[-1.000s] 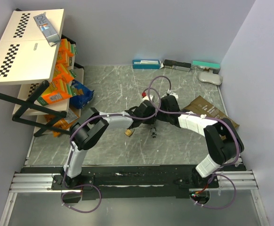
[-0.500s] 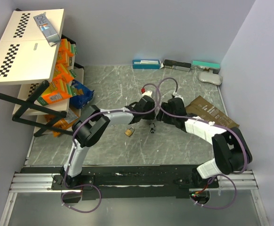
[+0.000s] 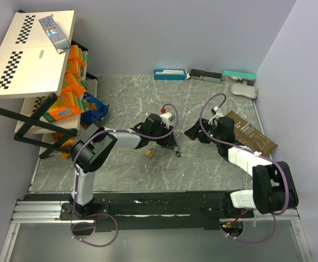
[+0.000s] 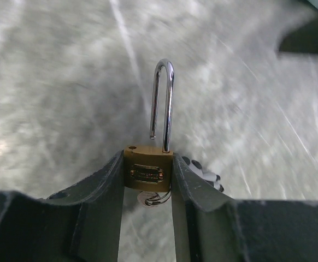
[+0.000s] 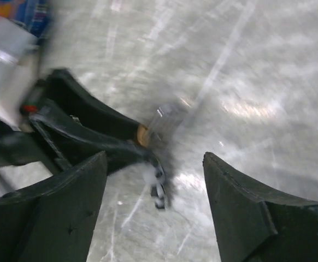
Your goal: Unlock with the key
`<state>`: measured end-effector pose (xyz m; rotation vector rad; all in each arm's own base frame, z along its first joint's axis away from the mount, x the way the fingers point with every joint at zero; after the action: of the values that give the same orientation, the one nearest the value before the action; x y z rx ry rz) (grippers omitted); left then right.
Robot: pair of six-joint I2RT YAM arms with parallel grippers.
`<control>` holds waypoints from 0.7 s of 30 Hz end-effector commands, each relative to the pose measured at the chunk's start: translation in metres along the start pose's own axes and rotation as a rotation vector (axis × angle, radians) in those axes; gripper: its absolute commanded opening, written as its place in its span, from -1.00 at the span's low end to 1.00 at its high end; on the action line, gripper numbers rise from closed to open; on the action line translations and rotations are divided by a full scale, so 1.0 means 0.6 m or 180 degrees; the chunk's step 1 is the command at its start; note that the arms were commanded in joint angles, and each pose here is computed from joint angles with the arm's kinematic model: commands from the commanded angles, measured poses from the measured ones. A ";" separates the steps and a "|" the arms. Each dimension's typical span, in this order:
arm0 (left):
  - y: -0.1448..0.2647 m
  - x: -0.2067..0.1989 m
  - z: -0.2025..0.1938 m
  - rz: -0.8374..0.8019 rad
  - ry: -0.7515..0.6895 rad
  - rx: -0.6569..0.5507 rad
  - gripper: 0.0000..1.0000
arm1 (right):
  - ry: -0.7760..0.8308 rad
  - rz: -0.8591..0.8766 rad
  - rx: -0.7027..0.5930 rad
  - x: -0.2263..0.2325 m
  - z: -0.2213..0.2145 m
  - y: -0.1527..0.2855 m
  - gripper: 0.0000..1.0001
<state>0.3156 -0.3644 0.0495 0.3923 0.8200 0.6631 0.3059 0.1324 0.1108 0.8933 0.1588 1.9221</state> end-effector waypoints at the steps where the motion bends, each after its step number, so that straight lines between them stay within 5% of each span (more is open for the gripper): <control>1: 0.018 -0.013 -0.043 -0.0440 -0.0039 0.0369 -0.99 | 0.0405 0.1021 -0.0283 0.046 0.038 0.006 0.63; 21: 0.049 -0.058 -0.009 -0.1076 0.0116 0.0204 -0.99 | 0.0573 0.1624 -0.0069 0.041 0.010 -0.057 0.68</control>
<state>0.2809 -0.3616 0.0503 0.3720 0.9469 0.3935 0.3191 0.1571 0.0970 0.9087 0.0491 2.3520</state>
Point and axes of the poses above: each gripper's point midway between its finger pads, its own y axis back along the fingers, its own x axis along the line the jaws close on, z = x × y, the point moved 3 cm from there along y, back along the fingers, and after that the axes turned 8 degrees about y, right-handed, at the moved point
